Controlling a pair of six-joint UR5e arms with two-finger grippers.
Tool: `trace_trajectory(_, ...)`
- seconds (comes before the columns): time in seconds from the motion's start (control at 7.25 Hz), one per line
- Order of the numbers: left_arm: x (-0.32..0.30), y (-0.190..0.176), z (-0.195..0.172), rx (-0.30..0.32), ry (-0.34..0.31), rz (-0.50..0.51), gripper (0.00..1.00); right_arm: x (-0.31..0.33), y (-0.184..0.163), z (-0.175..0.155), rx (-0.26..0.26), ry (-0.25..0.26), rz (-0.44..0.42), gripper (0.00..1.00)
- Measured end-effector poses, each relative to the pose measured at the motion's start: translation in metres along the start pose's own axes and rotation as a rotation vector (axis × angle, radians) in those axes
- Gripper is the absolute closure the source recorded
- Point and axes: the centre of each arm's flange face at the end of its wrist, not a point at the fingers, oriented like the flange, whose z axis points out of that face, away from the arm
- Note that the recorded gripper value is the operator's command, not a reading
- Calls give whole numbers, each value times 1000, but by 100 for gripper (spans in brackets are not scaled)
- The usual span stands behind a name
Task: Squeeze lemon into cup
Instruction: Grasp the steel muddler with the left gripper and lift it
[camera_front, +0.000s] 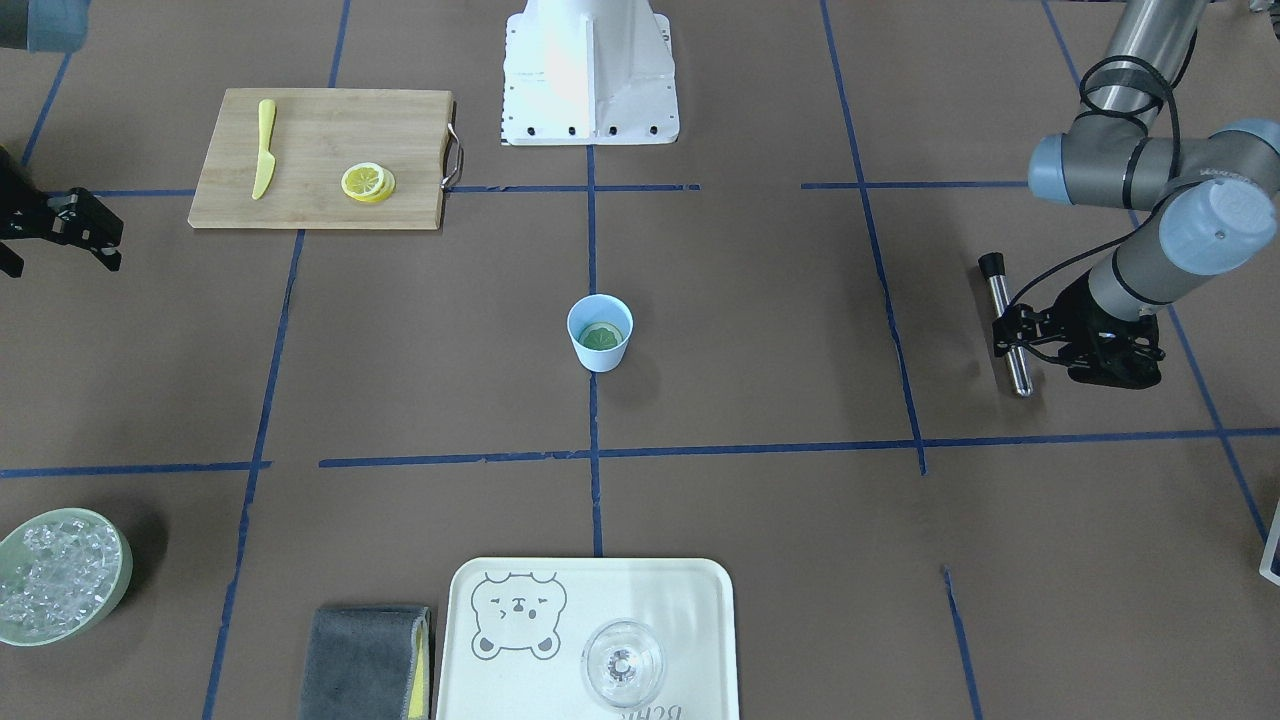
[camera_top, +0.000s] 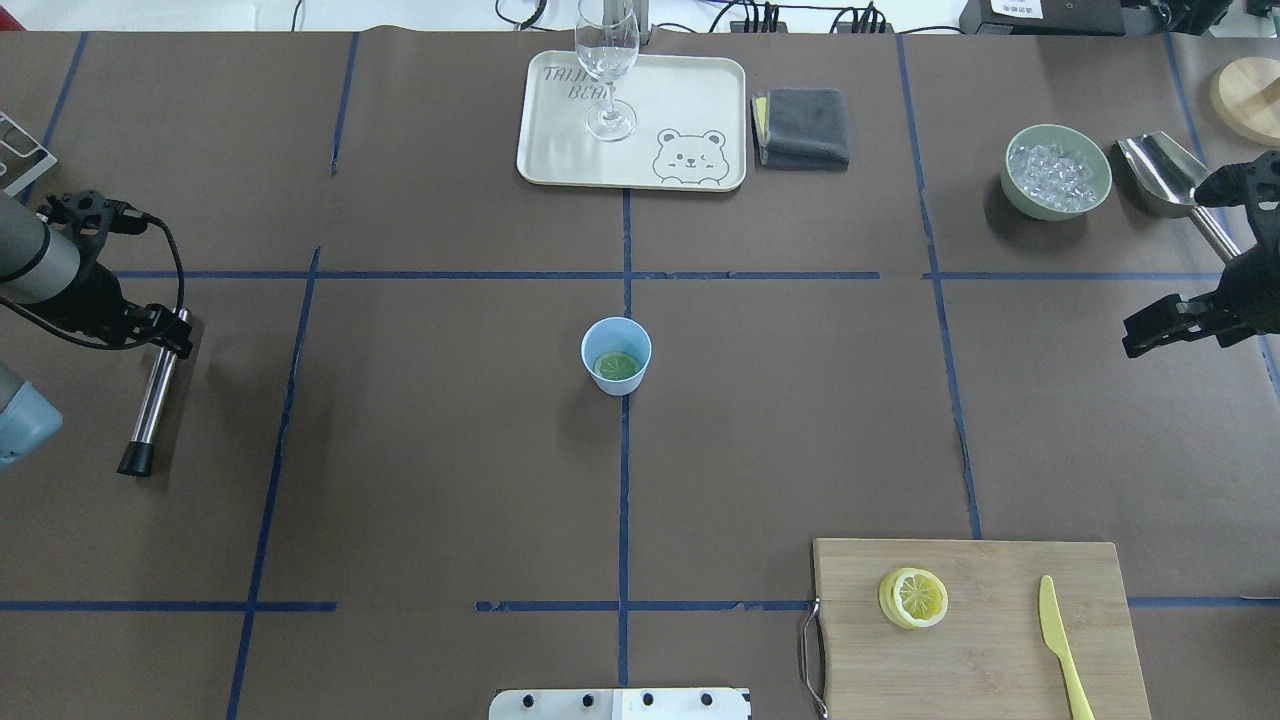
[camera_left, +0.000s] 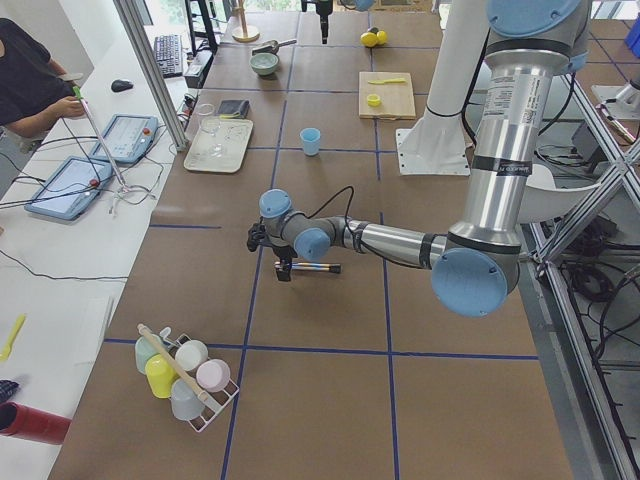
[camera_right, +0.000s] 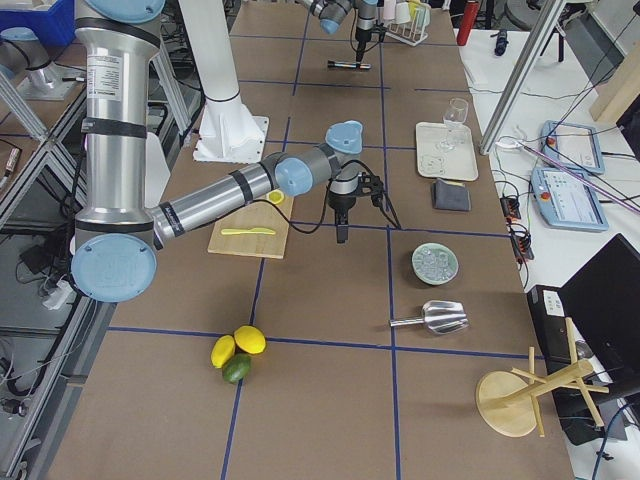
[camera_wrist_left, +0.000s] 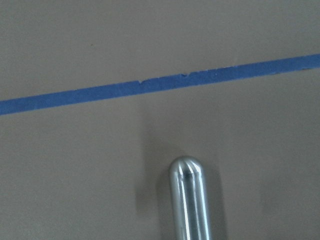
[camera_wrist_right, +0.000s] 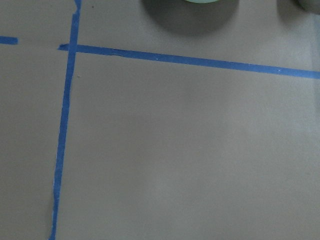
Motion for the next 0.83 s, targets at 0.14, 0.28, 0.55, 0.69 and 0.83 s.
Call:
trace_trajectory(0.14,2,-2,1,-1,-3,2,64,0,0,-1,0,-2,-1,0)
trace_trajectory(0.28,4,-3,2,-1,-5,2,82,-1,1,-1,0,-5,0,0)
trace_trajectory(0.55,7,-3,3,-4,-5,4,100,-1,1,-1,-2,-7,-1,0)
trace_trajectory(0.69,11,-2,3,-5,-2,8,100,-1,1,-1,-3,-8,-1,0)
trace_trajectory(0.83,20,-2,-7,11,10,23,100,-2,1,-2,-4,-13,-1,0)
